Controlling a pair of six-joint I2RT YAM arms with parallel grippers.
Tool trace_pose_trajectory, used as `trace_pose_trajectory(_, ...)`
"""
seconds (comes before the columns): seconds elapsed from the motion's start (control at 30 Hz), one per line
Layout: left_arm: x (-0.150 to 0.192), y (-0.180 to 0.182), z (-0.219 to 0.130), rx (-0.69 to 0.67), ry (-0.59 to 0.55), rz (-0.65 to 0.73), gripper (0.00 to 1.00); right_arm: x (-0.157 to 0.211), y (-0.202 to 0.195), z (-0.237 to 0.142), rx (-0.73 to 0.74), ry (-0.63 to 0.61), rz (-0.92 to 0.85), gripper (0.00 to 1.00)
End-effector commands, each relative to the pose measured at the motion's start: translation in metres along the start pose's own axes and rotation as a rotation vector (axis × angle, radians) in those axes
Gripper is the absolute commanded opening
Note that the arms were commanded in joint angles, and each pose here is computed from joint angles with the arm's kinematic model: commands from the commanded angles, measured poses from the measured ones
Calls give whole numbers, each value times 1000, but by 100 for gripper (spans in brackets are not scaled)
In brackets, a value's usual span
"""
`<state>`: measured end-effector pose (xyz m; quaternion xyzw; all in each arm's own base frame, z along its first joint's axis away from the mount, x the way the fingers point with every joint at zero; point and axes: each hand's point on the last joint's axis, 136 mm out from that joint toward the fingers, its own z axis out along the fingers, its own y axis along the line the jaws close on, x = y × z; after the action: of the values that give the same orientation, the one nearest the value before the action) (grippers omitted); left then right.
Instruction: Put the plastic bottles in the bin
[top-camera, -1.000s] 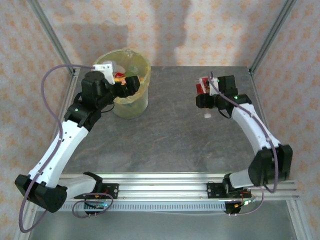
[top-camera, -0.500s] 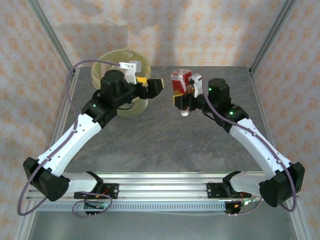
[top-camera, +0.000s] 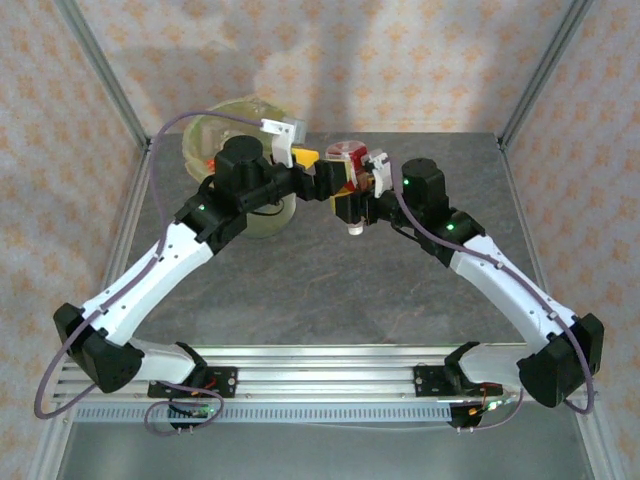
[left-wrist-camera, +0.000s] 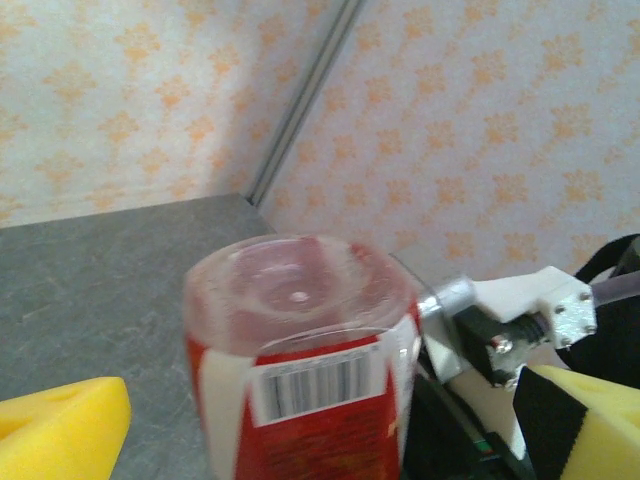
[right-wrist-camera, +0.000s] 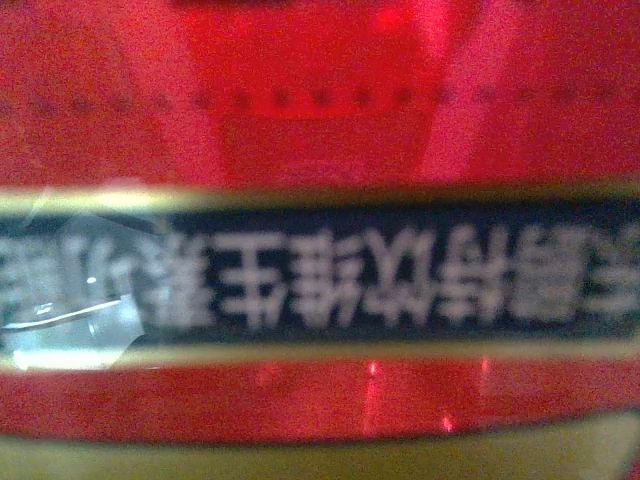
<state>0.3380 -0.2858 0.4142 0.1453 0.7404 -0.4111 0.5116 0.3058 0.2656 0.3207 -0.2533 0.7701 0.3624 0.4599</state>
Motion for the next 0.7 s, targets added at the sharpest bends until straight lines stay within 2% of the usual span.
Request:
trace_pose_trajectory(0.0,-8,-17,2,53,0,42,100,-31,16,-7,-42,-87,-34,56)
trace_pose_trajectory(0.2,-1,-9,12,22,22,28,100,-37,26,-11,-73,-103,-41,56)
trace_pose_trajectory(0.43,8,-10,22,49,66,10,99,-41,33,-14,-85,-116,-54,56)
trace_pose_trajectory(0.6,14,-8,25,50,87,3,92,-44,36,-14,-96,-121,-56,56)
trace_pose_trajectory(0.67,17,-7,26,51,96,-1,84,-45,37,-15,-99,-127,-59,56)
